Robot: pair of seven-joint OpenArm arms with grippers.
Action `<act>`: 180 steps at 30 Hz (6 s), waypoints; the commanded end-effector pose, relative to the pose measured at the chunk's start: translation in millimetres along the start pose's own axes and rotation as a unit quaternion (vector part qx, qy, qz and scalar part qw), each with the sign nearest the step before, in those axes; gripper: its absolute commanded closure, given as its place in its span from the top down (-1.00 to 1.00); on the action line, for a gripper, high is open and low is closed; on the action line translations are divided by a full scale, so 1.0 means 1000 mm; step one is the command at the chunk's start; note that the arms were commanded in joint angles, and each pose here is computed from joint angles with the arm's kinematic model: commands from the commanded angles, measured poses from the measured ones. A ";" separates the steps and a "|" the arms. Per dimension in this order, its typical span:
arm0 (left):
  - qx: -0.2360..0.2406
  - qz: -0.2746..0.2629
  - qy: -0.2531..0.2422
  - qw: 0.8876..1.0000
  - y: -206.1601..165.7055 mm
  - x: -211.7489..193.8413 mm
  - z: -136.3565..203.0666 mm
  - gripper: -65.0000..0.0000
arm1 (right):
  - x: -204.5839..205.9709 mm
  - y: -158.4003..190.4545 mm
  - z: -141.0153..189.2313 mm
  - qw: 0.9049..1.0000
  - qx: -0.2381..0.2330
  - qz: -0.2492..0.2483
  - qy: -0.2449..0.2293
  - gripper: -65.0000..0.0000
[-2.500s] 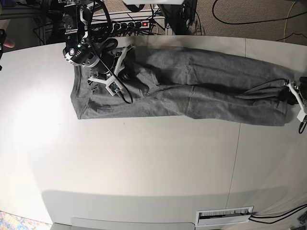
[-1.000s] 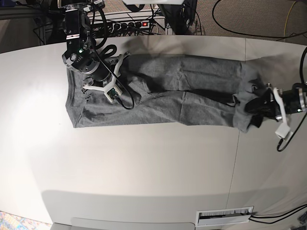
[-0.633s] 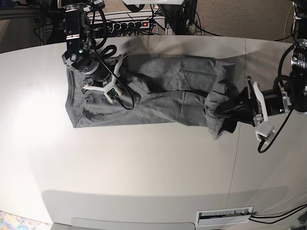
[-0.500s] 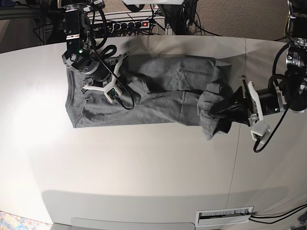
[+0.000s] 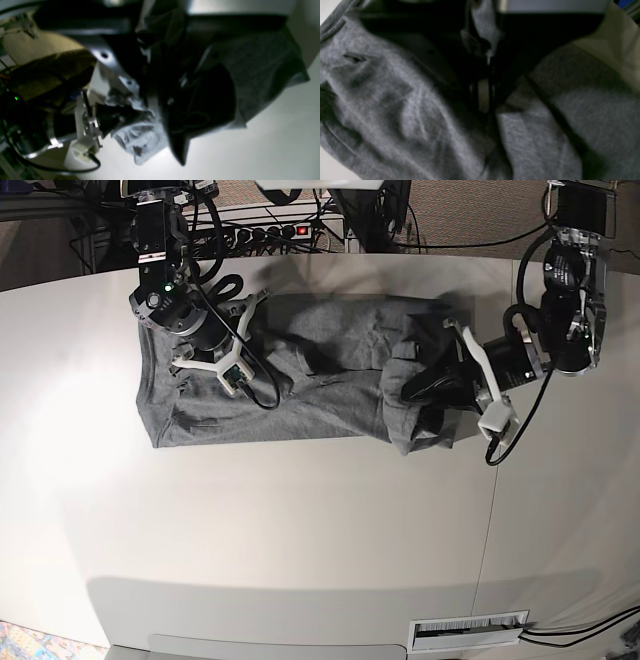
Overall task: Fold the T-shirt properly
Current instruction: 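Grasp the strip end with the left gripper and fold it toward the right gripper, then lay the folded end onto the strip and press it with the left gripper, then move the right gripper to the opposite end of the bundle and grasp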
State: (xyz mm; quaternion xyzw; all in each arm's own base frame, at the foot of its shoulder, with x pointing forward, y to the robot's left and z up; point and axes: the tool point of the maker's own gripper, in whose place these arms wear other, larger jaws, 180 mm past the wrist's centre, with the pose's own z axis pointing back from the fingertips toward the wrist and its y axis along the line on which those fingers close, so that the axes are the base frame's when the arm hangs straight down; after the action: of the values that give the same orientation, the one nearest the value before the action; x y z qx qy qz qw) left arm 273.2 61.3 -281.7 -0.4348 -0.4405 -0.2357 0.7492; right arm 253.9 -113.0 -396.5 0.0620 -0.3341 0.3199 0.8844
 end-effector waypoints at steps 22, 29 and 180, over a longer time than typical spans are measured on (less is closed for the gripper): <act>-0.071 -0.043 0.082 0.993 -0.051 -0.049 -0.051 -0.27 | 0.015 -0.010 0.003 1.000 -0.014 0.008 -0.022 -1.00; -0.050 -0.105 0.083 0.990 -0.032 -0.023 -0.056 -0.28 | 0.015 -0.011 0.003 1.000 -0.014 0.008 -0.022 -1.00; 0.127 -0.031 0.211 0.969 0.063 -0.129 -0.040 -1.00 | -0.032 -0.159 0.134 0.975 -0.190 -0.114 -0.029 0.37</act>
State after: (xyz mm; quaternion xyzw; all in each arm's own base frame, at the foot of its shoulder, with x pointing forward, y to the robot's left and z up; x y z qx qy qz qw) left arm 285.6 40.6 -409.5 -0.3019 -0.3566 -0.2640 0.8438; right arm 252.4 -295.7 -308.9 -0.0539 -0.3879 0.1408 0.9093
